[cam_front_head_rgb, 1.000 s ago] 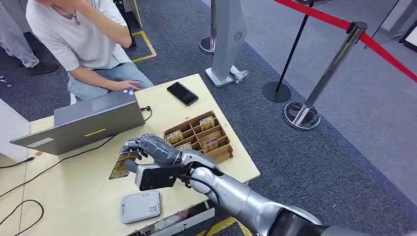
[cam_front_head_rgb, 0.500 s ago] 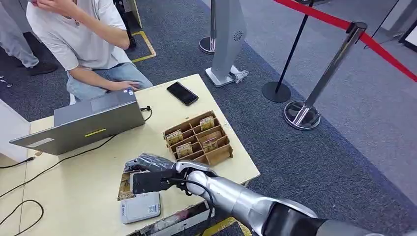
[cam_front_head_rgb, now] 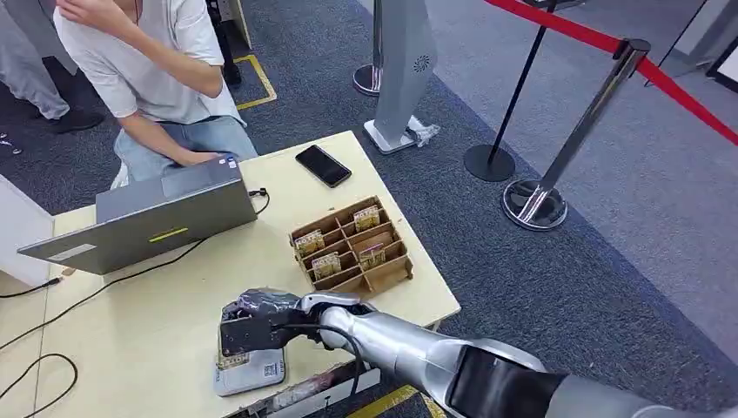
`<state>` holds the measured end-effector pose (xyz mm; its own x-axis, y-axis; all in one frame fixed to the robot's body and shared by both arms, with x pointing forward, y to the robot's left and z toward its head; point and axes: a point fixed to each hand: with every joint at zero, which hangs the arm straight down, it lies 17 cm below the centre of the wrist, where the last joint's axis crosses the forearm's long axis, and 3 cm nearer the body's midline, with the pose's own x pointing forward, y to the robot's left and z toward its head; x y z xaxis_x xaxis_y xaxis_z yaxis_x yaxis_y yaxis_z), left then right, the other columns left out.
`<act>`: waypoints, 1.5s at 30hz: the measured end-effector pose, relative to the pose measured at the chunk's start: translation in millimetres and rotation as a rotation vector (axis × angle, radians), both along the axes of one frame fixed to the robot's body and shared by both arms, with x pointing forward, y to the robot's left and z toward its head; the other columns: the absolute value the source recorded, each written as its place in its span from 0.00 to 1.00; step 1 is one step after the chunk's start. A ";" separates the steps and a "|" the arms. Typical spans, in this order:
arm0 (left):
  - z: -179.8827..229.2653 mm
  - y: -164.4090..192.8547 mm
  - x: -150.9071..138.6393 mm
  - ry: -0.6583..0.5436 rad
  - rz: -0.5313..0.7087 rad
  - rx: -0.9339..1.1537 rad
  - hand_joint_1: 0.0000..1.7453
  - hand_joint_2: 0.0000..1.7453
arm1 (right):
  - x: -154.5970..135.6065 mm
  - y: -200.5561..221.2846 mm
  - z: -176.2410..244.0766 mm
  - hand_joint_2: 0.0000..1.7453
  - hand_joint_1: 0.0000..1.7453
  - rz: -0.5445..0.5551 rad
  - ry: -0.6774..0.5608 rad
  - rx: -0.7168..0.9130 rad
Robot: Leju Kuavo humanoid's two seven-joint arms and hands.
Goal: Pass the card to the sensor for recognition and then transmit it.
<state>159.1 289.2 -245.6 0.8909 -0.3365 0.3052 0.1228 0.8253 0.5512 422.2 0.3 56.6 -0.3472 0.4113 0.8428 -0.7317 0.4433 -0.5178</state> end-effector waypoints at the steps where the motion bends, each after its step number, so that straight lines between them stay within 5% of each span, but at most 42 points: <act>1: 0.0 0.2 -0.2 0.001 -0.001 0.002 0.00 0.00 | -1.0 0.1 -2.5 1.00 1.00 0.004 0.004 -0.008; 30: 0.4 1.2 -2.7 0.005 -0.013 0.019 0.00 0.00 | 2.0 -6.9 -39.0 1.00 1.00 -0.004 -0.007 -0.180; 45: 0.5 1.5 -2.3 0.009 -0.015 0.022 0.00 0.00 | 12.5 -9.1 -50.0 1.00 1.00 -0.044 -0.163 -0.309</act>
<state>156.7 290.7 -245.2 0.8883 -0.3562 0.2900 0.1399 0.8112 0.5678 434.6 -8.9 6.7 -0.4433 0.6556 0.6113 -0.6119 0.2770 -0.7409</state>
